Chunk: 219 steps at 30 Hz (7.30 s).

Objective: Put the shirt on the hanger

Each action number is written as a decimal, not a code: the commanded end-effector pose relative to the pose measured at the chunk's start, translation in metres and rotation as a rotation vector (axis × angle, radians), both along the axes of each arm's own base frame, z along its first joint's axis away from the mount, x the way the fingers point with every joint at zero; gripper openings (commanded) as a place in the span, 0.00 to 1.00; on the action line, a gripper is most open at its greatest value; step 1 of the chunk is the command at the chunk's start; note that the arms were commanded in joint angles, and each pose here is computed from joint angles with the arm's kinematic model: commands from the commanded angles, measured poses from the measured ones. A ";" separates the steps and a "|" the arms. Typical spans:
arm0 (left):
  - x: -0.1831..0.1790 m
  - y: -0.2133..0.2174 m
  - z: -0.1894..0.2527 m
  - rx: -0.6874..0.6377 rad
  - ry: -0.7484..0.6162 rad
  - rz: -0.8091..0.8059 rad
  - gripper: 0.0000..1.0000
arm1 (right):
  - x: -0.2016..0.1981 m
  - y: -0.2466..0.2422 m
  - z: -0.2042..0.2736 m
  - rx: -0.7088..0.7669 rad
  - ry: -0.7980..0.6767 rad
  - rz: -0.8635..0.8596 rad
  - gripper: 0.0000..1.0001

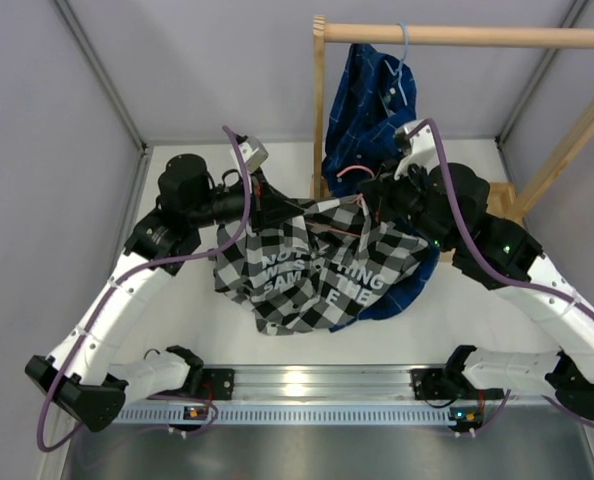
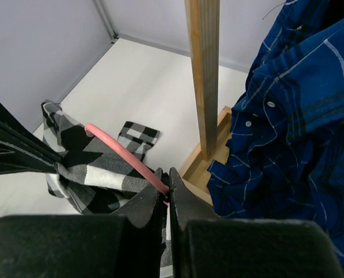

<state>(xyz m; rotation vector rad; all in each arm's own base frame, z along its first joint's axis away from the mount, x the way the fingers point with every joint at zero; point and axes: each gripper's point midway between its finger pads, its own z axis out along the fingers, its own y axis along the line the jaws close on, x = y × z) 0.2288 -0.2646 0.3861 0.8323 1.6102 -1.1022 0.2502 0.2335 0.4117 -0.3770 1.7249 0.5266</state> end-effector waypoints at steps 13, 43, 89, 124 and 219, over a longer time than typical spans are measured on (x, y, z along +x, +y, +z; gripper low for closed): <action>0.033 0.007 0.046 -0.082 -0.058 0.193 0.00 | -0.014 0.042 0.036 0.082 -0.080 0.226 0.00; 0.021 0.035 0.028 0.215 -0.397 0.133 0.97 | -0.003 0.025 0.058 0.037 -0.092 0.131 0.00; -0.053 0.001 0.019 0.096 -0.480 -0.396 0.00 | -0.071 0.038 0.056 0.060 -0.038 0.473 0.00; -0.116 0.014 0.044 -0.019 -0.465 -0.585 0.00 | -0.130 -0.026 -0.043 -0.338 -0.206 0.703 0.76; 0.043 0.130 -0.030 0.204 -0.194 0.859 0.98 | -0.074 -0.230 0.070 -0.105 -0.206 -0.717 0.00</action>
